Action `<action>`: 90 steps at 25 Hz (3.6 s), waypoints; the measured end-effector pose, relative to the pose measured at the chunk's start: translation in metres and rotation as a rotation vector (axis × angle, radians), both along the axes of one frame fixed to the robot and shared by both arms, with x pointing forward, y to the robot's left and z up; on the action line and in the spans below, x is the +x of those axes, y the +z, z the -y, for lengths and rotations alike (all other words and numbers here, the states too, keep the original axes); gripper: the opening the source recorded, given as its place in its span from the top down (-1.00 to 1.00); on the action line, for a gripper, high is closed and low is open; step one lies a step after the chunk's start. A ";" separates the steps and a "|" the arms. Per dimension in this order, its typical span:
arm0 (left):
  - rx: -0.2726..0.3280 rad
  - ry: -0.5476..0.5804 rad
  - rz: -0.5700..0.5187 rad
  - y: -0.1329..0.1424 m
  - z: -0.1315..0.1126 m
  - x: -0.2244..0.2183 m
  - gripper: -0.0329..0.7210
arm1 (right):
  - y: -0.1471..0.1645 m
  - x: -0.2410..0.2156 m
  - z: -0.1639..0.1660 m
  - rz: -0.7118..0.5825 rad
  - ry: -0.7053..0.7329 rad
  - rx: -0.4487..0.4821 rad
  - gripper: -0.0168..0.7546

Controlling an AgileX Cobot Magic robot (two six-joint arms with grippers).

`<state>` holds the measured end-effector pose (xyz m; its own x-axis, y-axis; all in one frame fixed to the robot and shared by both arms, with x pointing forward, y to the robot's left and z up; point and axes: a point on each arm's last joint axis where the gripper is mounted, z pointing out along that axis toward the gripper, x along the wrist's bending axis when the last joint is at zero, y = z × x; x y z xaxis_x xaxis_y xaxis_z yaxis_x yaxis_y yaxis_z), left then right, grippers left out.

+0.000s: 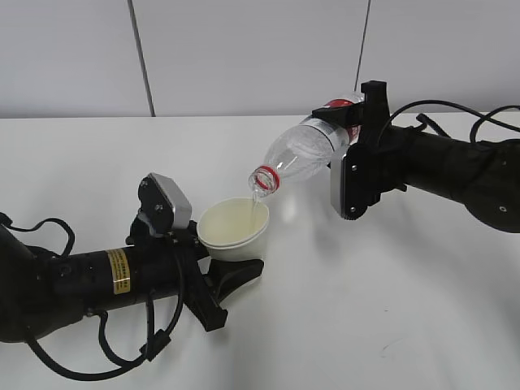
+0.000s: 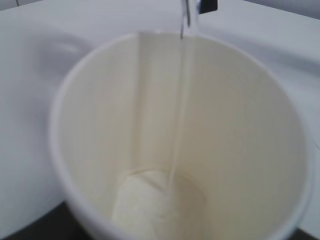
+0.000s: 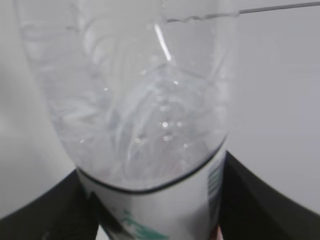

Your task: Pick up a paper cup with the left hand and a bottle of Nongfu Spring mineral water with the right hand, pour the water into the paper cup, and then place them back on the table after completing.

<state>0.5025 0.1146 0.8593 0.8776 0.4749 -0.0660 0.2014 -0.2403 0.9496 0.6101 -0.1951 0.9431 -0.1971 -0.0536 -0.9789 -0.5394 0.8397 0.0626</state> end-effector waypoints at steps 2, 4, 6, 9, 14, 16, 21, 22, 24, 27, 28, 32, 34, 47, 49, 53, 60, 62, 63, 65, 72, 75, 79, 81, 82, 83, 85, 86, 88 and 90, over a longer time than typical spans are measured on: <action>0.000 -0.001 0.000 0.000 0.000 0.000 -0.06 | 0.000 0.000 0.000 0.004 0.001 -0.006 -0.24; 0.000 -0.001 0.000 0.000 0.000 0.000 -0.06 | 0.000 0.000 0.000 0.006 0.002 -0.010 -0.24; 0.000 -0.001 0.000 0.000 0.000 0.000 -0.06 | 0.000 0.000 0.000 0.009 0.003 -0.014 -0.24; 0.000 -0.001 0.000 0.000 0.000 0.000 -0.06 | 0.000 0.000 0.000 0.011 0.004 -0.017 -0.24; 0.000 -0.001 0.000 0.000 0.000 0.000 -0.06 | 0.000 0.000 0.000 0.014 0.005 -0.022 -0.24; 0.000 -0.002 0.000 0.000 0.000 0.000 -0.06 | 0.000 0.000 0.000 0.015 0.005 -0.023 -0.24; 0.001 -0.003 0.000 0.000 0.000 0.000 -0.06 | 0.000 0.000 0.000 0.019 0.007 -0.029 -0.24; 0.001 -0.004 0.000 0.000 0.000 0.000 -0.06 | 0.000 0.000 0.000 0.020 0.007 -0.030 -0.24; 0.001 -0.004 0.000 0.000 0.000 0.000 -0.06 | 0.000 0.000 0.000 0.021 0.008 -0.032 -0.24; 0.001 -0.005 0.000 0.000 0.000 0.000 -0.06 | 0.000 0.000 0.000 0.022 0.008 -0.033 -0.24; 0.001 -0.005 0.000 0.000 0.000 0.000 -0.06 | 0.000 0.000 0.000 0.023 0.008 -0.033 -0.24; 0.001 -0.005 0.000 0.000 0.000 0.000 -0.06 | 0.000 0.000 0.000 0.023 0.008 -0.035 -0.24; 0.001 -0.005 0.000 0.000 0.000 0.000 -0.06 | 0.000 0.000 0.000 0.025 0.009 -0.036 -0.24; 0.001 -0.006 0.001 0.000 0.000 0.000 -0.06 | 0.002 0.000 -0.001 0.051 0.019 -0.041 -0.24; 0.001 -0.006 0.001 0.000 0.000 0.000 -0.06 | 0.002 0.000 -0.001 0.054 0.020 -0.039 -0.24; 0.002 -0.005 0.000 0.000 0.000 0.000 -0.06 | 0.003 0.000 -0.001 0.059 0.022 -0.037 -0.24; 0.003 -0.005 0.000 0.000 0.000 0.000 -0.06 | 0.003 0.000 -0.001 0.063 0.020 -0.034 -0.24; 0.003 -0.005 0.000 0.000 0.000 0.000 -0.06 | 0.003 0.000 -0.001 0.063 0.020 -0.034 -0.24; 0.003 -0.005 0.000 0.000 0.000 0.000 -0.06 | 0.004 0.000 -0.001 0.065 0.020 -0.034 -0.24; 0.003 -0.005 0.000 0.000 0.000 0.000 -0.06 | 0.004 0.000 -0.001 0.066 0.021 -0.033 -0.24; 0.005 -0.005 -0.001 0.000 0.000 0.000 -0.06 | 0.004 0.000 -0.001 0.068 0.022 -0.031 -0.24; 0.006 -0.005 -0.002 -0.001 0.000 0.000 -0.06 | 0.004 0.000 -0.001 0.070 0.022 -0.033 -0.24; 0.006 -0.005 -0.002 -0.001 0.000 0.000 -0.06 | 0.004 0.000 -0.001 0.070 0.022 -0.033 -0.24; 0.006 -0.006 -0.002 -0.001 0.000 0.000 -0.06 | 0.004 0.000 -0.001 0.071 0.022 -0.034 -0.24; 0.006 -0.006 -0.002 -0.001 0.000 0.000 -0.06 | 0.004 0.000 -0.001 0.071 0.022 -0.034 -0.24; 0.006 -0.006 -0.002 -0.001 0.000 0.000 -0.06 | 0.004 0.000 -0.001 0.071 0.022 -0.034 -0.24; 0.006 -0.006 -0.002 -0.001 0.000 0.000 -0.06 | 0.004 0.000 -0.001 0.071 0.022 -0.034 -0.24; 0.006 -0.006 -0.002 -0.001 0.000 0.000 -0.06 | 0.004 0.000 -0.001 0.071 0.022 -0.034 -0.24; 0.007 -0.006 -0.002 -0.001 0.000 -0.001 -0.06 | 0.004 0.001 -0.001 0.070 0.019 -0.032 -0.24; 0.008 -0.006 -0.002 -0.001 0.000 -0.001 -0.06 | 0.004 0.001 -0.001 0.070 0.013 -0.028 -0.24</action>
<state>0.5019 0.1145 0.8584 0.8804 0.4699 -0.0645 0.2022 -0.2488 0.9472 0.6111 -0.1945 0.9473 -0.1277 -0.0832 -0.9883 -0.5526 0.8334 0.0013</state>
